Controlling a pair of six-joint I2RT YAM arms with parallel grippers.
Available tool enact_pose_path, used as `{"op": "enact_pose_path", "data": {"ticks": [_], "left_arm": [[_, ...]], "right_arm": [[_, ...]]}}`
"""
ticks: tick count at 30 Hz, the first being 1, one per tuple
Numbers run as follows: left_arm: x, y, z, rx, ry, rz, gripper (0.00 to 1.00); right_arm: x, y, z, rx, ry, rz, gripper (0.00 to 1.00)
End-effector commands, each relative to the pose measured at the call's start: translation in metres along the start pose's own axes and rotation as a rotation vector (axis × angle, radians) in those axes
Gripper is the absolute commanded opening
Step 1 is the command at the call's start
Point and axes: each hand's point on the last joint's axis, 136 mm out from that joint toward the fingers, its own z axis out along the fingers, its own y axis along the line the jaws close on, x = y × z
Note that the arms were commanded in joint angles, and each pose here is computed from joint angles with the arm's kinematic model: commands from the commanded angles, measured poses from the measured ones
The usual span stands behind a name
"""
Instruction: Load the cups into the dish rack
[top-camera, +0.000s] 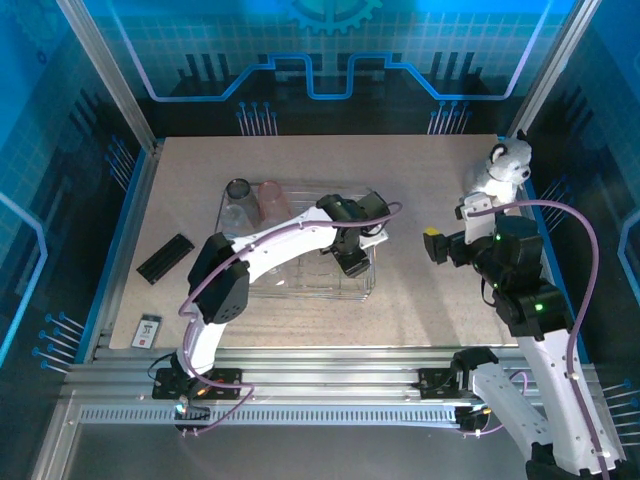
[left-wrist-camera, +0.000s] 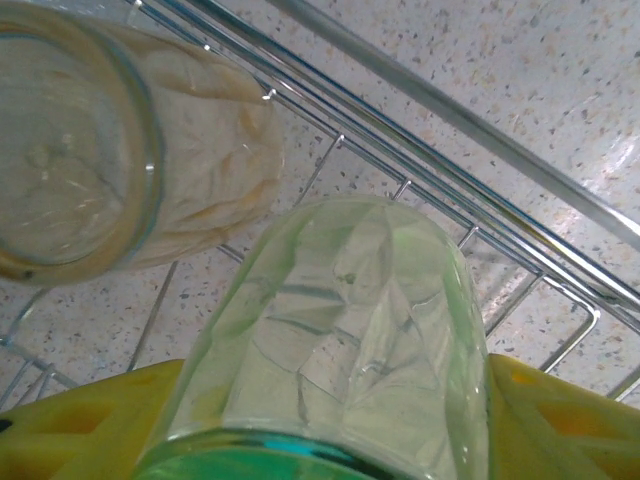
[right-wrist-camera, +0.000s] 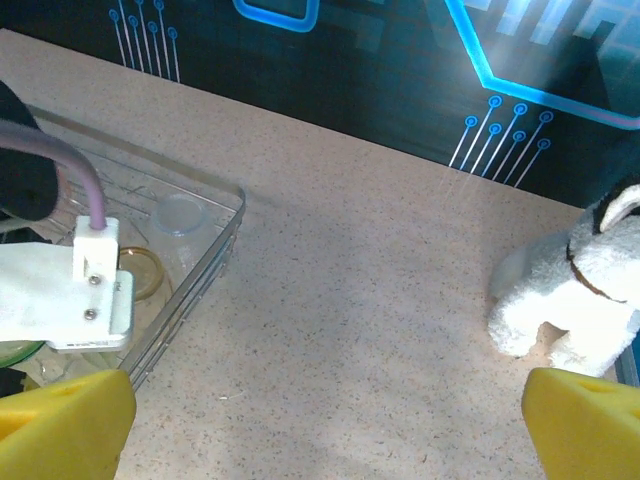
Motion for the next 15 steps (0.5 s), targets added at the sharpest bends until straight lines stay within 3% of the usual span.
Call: {"op": "enact_pose_path", "data": {"ticks": [1, 15], "left_arm": [[-0.003, 0.004, 0.004, -0.012, 0.004, 0.027, 0.62], [-0.011, 0.008, 0.020, 0.061, -0.045, -0.017, 0.69]], "right_arm": [[0.001, 0.000, 0.002, 0.018, -0.003, -0.053, 1.00], [0.007, 0.004, 0.007, 0.004, 0.003, -0.105, 1.00]]}}
